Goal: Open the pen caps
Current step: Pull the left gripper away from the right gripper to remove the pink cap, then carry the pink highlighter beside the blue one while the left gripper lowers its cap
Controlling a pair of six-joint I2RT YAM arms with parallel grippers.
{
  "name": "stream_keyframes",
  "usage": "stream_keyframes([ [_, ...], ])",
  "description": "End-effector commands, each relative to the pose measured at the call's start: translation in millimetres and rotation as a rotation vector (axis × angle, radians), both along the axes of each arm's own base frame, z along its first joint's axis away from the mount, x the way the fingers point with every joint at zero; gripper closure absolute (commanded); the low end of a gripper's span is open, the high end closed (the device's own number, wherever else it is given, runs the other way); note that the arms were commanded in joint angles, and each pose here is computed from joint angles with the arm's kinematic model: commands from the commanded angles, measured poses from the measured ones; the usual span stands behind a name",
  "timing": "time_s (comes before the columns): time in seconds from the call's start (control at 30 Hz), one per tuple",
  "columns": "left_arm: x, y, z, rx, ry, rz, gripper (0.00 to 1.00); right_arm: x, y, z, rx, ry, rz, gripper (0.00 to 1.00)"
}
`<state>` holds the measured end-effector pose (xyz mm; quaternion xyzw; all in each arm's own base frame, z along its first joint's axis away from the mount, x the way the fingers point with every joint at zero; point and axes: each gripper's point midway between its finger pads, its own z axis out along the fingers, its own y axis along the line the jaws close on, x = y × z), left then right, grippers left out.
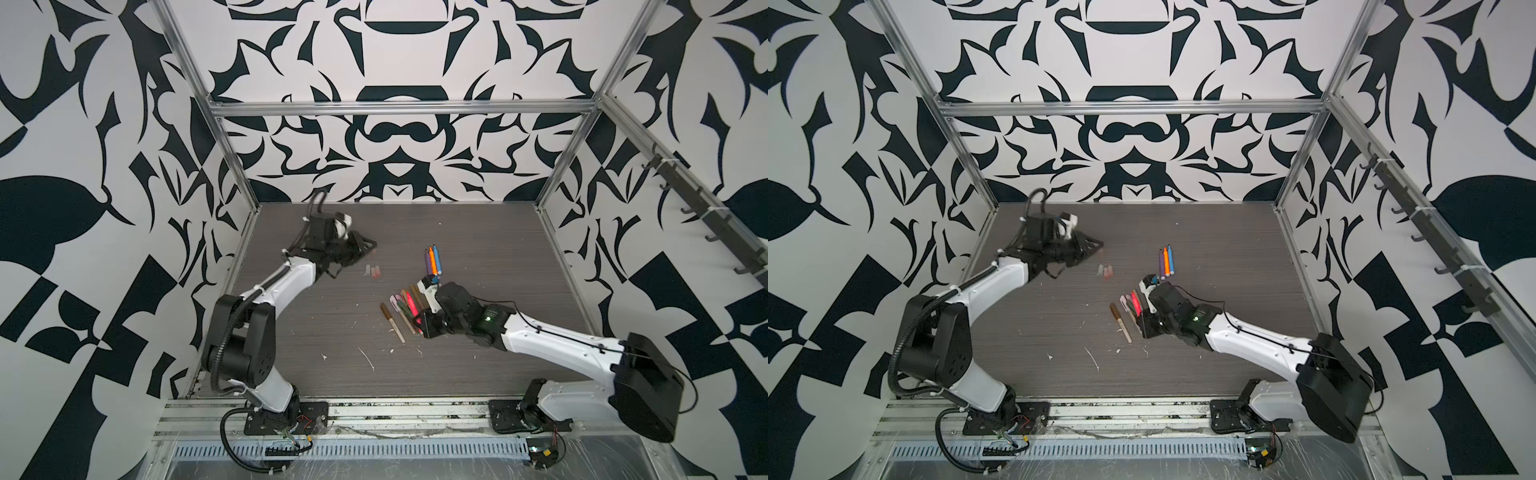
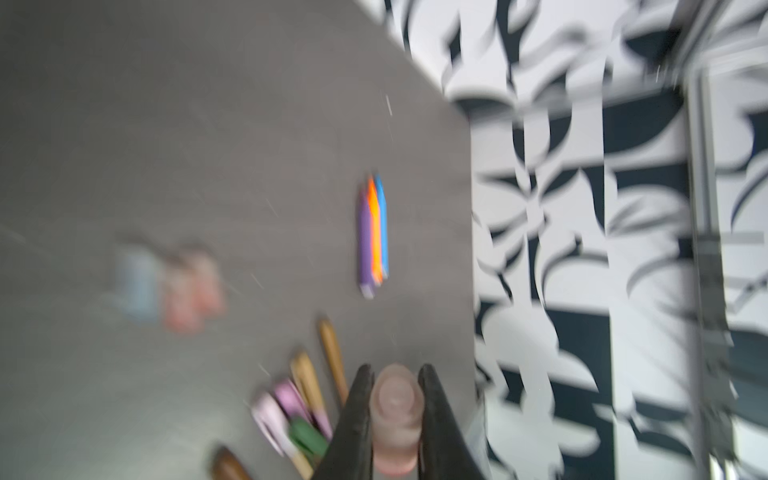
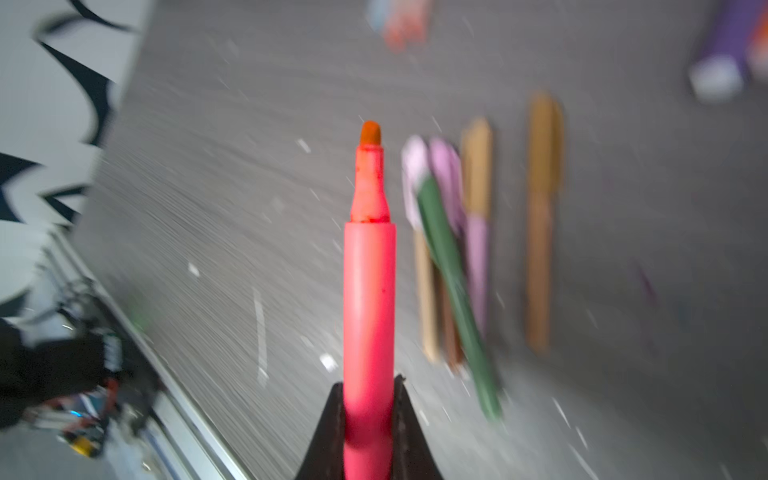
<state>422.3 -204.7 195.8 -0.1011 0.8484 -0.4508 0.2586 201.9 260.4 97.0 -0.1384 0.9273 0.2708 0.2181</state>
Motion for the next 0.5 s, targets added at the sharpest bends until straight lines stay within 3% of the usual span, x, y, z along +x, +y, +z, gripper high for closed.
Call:
stream_keyframes([
  [0.0, -13, 8, -43, 0.125, 0.098, -0.034, 1.0, 1, -33, 3, -0.017, 0.009, -0.08, 1.0],
  [0.2, -16, 16, -84, 0.231, 0.171, -0.057, 1.0, 20, -79, 11, 0.003, -0.016, -0.185, 1.0],
  [0.47, -11, 21, -150, 0.346, 0.316, -0.117, 1.0, 23, -93, 8, -0.007, -0.018, -0.204, 1.0],
])
